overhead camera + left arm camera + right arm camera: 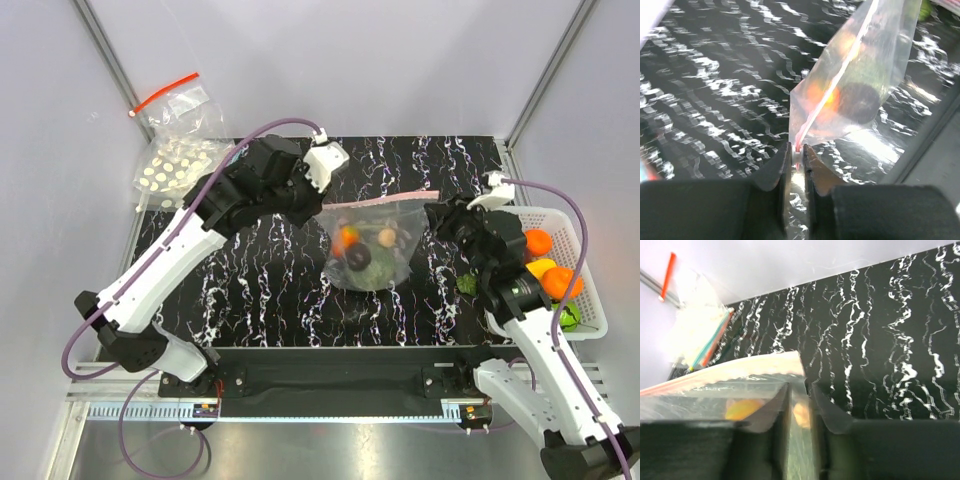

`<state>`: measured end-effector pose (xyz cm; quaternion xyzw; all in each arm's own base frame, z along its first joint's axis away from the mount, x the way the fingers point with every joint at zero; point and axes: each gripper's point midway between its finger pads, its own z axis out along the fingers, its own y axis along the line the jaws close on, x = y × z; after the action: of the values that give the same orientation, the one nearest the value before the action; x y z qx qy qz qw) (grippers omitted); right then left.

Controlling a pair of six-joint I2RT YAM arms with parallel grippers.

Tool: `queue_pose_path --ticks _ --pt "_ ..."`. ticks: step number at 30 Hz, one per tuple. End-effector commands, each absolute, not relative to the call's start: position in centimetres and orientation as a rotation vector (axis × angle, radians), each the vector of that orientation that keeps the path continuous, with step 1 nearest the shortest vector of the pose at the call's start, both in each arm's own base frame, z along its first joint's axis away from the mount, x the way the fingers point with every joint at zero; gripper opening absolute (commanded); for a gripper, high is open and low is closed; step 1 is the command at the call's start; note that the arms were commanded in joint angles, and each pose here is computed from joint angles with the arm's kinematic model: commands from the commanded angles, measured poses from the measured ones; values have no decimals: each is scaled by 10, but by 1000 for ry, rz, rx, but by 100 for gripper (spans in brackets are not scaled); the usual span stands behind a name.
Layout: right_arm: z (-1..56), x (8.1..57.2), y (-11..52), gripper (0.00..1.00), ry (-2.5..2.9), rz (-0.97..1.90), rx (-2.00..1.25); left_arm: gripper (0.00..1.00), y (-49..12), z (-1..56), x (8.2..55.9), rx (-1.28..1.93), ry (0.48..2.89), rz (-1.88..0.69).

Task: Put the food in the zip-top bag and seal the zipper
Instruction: Place the zipper food storage bag at the center of the board, then reset both arms

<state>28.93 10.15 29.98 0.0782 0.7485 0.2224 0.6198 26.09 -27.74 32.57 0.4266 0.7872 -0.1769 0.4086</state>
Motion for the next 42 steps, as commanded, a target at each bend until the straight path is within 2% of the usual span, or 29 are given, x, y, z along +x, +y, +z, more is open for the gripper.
queue_pose_path --ticks 1,2,4,5,6,9,12,13,14,15,16,18,19,21,31,42 --pt "325 303 98 39 1672 476 162 25 -253 349 283 934 1980 -296" --pt "325 303 98 54 1675 475 160 43 -253 349 283 931 1981 -293" --pt "325 303 99 61 1674 480 162 48 -255 348 282 928 1973 -312" --pt "326 302 99 64 1671 482 159 54 -253 348 280 924 1967 -317" --pt "327 300 98 70 1668 482 160 57 -253 351 281 905 1953 -318" --pt "336 290 95 77 1648 482 154 66 -245 356 275 871 1923 -327" --pt "347 276 92 85 1631 488 129 69 -238 369 265 794 1878 -377" --pt "352 270 91 91 1620 493 127 69 -236 363 261 782 1888 -387" --pt "352 265 90 92 1633 495 127 70 -228 373 252 746 1858 -413" --pt "352 262 89 93 1639 498 130 74 -227 377 250 702 1836 -444" --pt "353 257 88 100 1638 500 131 82 -224 357 246 673 1876 -454" --pt "345 251 83 100 1673 492 165 97 -214 369 230 590 1813 -535" --pt "341 246 80 100 1676 486 180 99 -211 348 225 591 1843 -539" --pt "333 240 77 100 1693 480 188 99 -196 352 210 530 1804 -578" --pt "288 205 61 100 1708 487 274 99 -147 265 177 456 1873 -510" --pt "278 209 64 100 1744 482 268 99 -136 265 166 423 1776 -549"
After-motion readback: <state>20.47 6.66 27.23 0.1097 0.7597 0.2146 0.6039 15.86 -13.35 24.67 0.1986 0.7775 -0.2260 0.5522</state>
